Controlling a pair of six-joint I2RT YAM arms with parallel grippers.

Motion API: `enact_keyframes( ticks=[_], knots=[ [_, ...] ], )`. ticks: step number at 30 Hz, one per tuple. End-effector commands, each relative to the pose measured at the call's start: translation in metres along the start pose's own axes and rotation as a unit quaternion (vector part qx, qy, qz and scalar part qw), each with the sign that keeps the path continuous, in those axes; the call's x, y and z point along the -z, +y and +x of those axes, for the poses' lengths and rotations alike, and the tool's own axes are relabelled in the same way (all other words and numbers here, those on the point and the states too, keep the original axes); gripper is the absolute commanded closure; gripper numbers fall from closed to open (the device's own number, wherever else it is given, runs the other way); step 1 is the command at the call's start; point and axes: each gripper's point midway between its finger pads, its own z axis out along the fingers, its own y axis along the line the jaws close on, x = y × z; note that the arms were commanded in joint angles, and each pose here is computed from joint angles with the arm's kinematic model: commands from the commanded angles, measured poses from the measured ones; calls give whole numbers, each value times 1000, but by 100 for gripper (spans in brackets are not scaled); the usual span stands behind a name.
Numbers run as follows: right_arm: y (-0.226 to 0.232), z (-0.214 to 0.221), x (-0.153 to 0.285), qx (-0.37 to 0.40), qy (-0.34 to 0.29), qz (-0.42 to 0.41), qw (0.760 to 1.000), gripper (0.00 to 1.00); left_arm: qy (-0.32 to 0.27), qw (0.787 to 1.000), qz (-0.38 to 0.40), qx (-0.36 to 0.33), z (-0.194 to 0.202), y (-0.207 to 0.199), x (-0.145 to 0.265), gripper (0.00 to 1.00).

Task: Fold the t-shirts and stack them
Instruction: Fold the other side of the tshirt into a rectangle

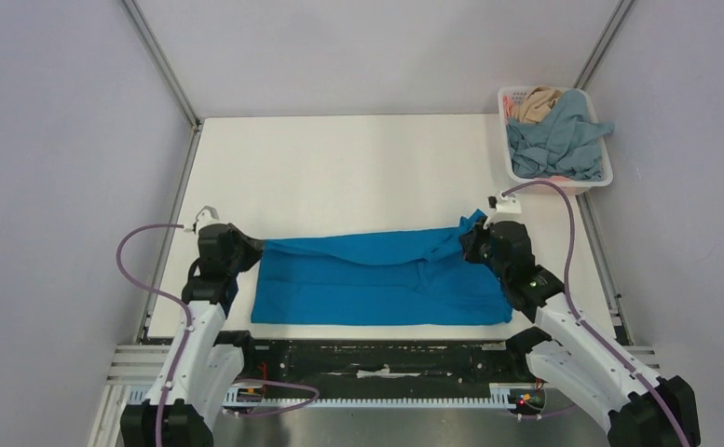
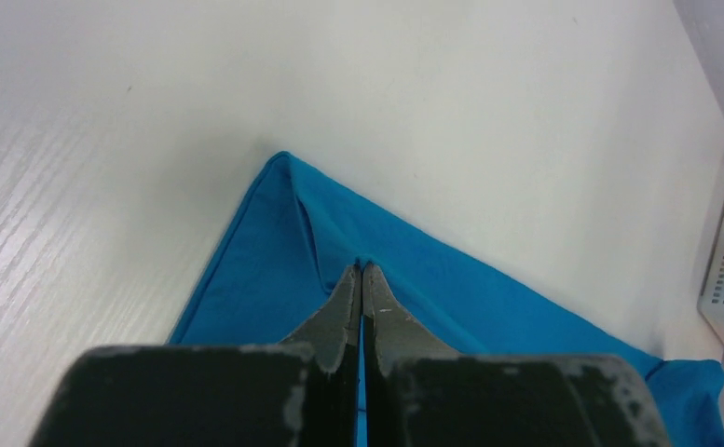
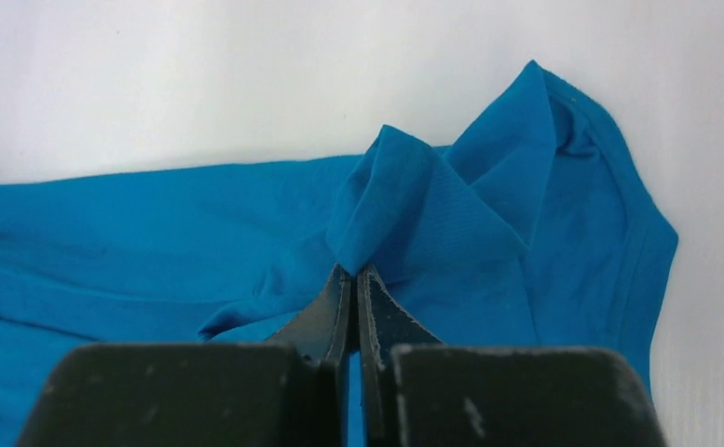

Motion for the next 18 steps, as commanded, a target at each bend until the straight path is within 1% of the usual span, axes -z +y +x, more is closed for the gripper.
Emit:
enact_keyframes(
  ticks=[1,3,7,10,12,13,14,15,17,18],
  knots=[
    [3,16,12,-14,20,-18,1000,99,-35,998,-39,23,-6,17,11,98],
    [7,22,15,-15,35,-32,999,99,-44,997,-55,30,-8,23,16,98],
    [10,36,20,-19,58,-39,997,96,-46,997,-48,35,-10,20,18,98],
    [-1,60,25,-28,95,-17,995,89,-32,997,-53,42,-3,23,16,98],
    [-7,76,30,-42,104,-9,994,84,-9,997,-59,48,7,25,16,98],
    [-12,88,32,-53,109,-2,993,79,6,997,-58,47,13,26,18,98],
    [-20,98,36,-60,110,7,992,72,17,996,-65,50,20,29,20,92],
    [-28,104,41,-71,111,24,991,64,20,995,-75,56,23,34,23,82],
    [-36,105,50,-87,96,37,991,43,11,994,-88,65,21,39,29,49],
    [-38,94,55,-95,71,40,992,35,3,993,-95,72,18,40,34,28]
  ],
)
